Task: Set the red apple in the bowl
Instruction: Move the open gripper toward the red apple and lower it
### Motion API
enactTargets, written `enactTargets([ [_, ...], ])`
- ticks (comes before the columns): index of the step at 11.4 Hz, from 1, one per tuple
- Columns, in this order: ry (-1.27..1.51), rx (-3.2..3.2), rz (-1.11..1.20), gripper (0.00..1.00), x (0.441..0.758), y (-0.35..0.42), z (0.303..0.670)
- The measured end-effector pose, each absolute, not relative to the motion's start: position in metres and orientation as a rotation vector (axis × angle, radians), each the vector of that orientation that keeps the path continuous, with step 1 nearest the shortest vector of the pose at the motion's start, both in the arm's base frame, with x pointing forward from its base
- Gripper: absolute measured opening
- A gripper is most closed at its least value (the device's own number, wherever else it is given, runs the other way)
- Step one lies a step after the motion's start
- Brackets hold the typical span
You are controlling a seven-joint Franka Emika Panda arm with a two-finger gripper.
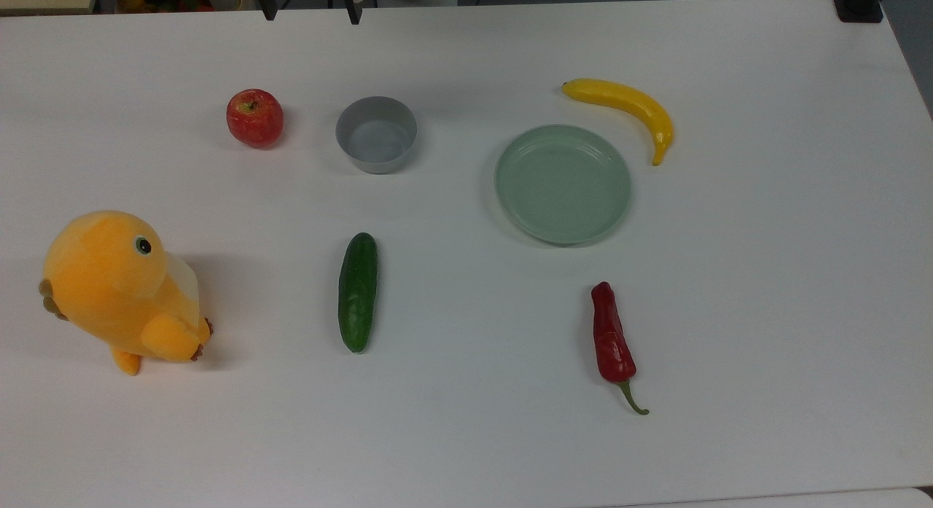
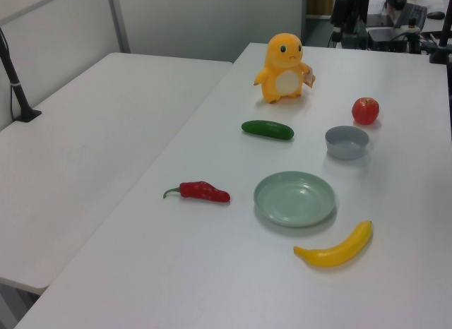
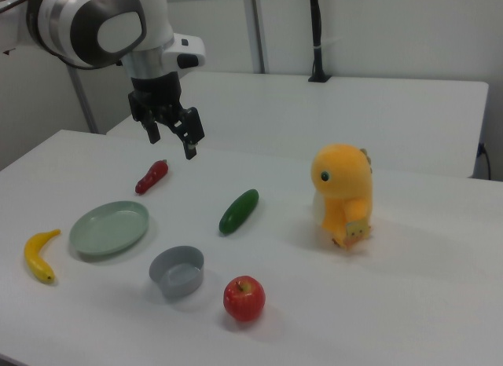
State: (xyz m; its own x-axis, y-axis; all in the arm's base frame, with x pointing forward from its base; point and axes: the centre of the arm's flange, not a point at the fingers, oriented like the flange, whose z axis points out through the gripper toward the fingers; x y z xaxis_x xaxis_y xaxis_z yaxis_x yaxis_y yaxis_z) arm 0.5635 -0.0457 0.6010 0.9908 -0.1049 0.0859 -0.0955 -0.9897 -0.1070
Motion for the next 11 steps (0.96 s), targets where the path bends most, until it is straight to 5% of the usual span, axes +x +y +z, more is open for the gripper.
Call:
enactTargets([
  [11, 0.076, -3.035, -0.196, 1.0, 0.578, -0.025, 0.584],
])
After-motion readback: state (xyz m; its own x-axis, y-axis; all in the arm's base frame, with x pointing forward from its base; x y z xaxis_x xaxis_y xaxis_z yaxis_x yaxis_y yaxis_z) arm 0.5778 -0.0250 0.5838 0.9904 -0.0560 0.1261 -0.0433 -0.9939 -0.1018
